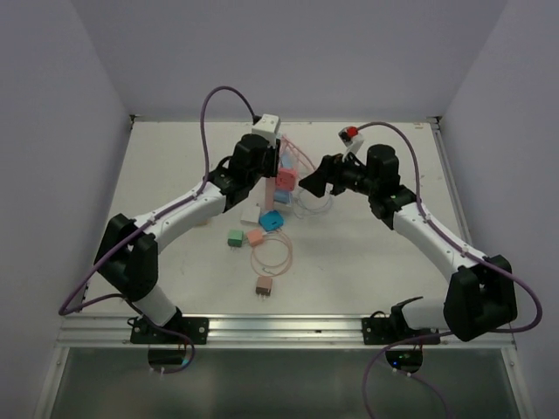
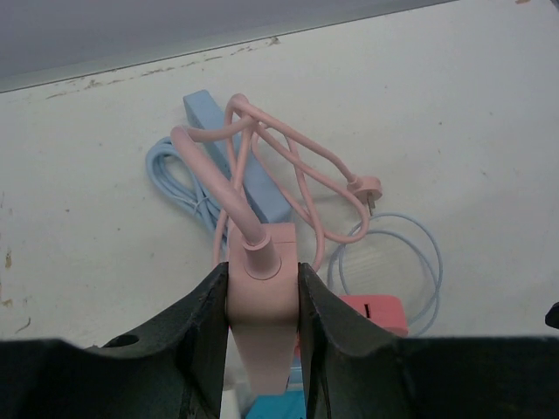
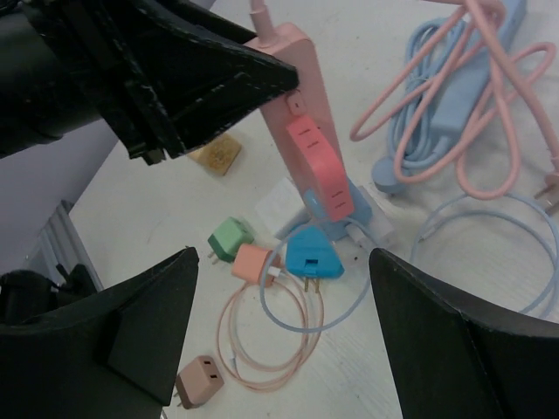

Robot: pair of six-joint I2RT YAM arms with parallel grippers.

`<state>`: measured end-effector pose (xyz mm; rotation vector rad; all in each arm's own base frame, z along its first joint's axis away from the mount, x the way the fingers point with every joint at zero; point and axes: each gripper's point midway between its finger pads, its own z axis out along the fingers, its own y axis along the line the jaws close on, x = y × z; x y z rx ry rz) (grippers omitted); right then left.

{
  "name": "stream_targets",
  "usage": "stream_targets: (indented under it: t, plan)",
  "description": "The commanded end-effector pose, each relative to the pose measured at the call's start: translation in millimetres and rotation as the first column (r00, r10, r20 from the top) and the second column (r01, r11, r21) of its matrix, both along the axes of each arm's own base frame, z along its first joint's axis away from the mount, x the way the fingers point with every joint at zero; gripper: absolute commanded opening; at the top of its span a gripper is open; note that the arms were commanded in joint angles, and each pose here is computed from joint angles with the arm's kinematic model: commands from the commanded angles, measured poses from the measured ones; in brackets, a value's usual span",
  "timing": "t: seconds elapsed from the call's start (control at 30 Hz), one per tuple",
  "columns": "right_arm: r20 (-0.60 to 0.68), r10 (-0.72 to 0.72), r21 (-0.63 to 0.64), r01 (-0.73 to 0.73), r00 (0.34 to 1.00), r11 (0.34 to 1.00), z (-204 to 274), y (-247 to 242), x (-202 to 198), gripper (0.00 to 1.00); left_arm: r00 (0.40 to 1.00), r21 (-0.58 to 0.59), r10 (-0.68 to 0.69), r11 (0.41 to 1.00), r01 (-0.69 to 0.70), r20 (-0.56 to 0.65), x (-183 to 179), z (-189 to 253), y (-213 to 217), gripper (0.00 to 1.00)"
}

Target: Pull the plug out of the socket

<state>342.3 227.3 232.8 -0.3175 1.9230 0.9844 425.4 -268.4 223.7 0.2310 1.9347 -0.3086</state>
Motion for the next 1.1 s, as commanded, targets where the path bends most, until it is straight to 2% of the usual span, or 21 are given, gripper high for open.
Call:
stream_targets:
  t: [0.0, 0.13, 0.3, 0.47, 0.67, 0.73, 0.83, 0.87, 0.9, 0.97, 1.07]
  plan:
    - [0.113, 0.131, -0.034, -0.128, 0.985, 0.991, 15.2, 21.7, 1.4, 0.82, 0.964, -0.129, -0.007, 0.991, 0.042, 0.264, 6.1, 82.9, -7.2, 0.0]
    - [0.093, 0.204, -0.11, -0.194, 0.975, 0.975, -13.1, 33.7, 8.4, 0.82, 0.956, -0.117, 0.006, 0.993, 0.03, 0.294, 2.8, 83.1, 1.9, 0.0]
    - [0.101, 0.294, -0.146, -0.278, 0.95, 0.949, -28.2, 55.8, 6.5, 0.79, 0.95, -0.139, -0.004, 0.989, 0.05, 0.313, -3.8, 87.8, 3.2, 0.0]
    - [0.127, 0.318, -0.173, -0.295, 0.939, 0.94, -36.0, 69.3, 15.0, 0.77, 0.952, -0.155, -0.034, 0.984, 0.085, 0.304, -10.2, 86.4, -1.5, 0.0]
    - [0.138, 0.329, -0.212, -0.297, 0.934, 0.931, -45.9, 81.4, 25.5, 0.66, 0.952, -0.158, -0.061, 0.981, 0.112, 0.299, -17.8, 85.1, -2.3, 0.0]
    - [0.142, 0.338, -0.224, -0.303, 0.93, 0.927, -48.4, 84.3, 27.9, 0.57, 0.952, -0.153, -0.058, 0.982, 0.109, 0.302, -18.4, 83.4, -0.6, 0.0]
    - [0.138, 0.346, -0.237, -0.309, 0.928, 0.921, -51.2, 86.5, 27.2, 0.38, 0.948, -0.146, -0.06, 0.983, 0.111, 0.313, -18.3, 84.7, -0.1, 0.0]
    - [0.131, 0.349, -0.242, -0.311, 0.928, 0.919, -53.2, 86.0, 25.6, 0.3, 0.946, -0.134, -0.063, 0.985, 0.11, 0.319, -17.2, 84.7, 0.2, 0.0]
    - [0.136, 0.348, -0.248, -0.308, 0.928, 0.919, -51.9, 84.8, 25.2, 0.17, 0.943, -0.127, -0.06, 0.986, 0.107, 0.326, -16.5, 86.2, 1.1, 0.0]
    - [0.137, 0.336, -0.264, -0.293, 0.932, 0.919, -50.6, 79.7, 22.6, 0.0, 0.938, -0.102, -0.057, 0.99, 0.097, 0.342, -13.7, 86.6, 3.8, 0.0]
    - [0.137, 0.324, -0.307, -0.271, 0.936, 0.912, -50.5, 69.8, 18.8, 0.0, 0.934, -0.065, -0.035, 0.996, 0.062, 0.356, -6.0, 84.0, 13.4, 0.0]
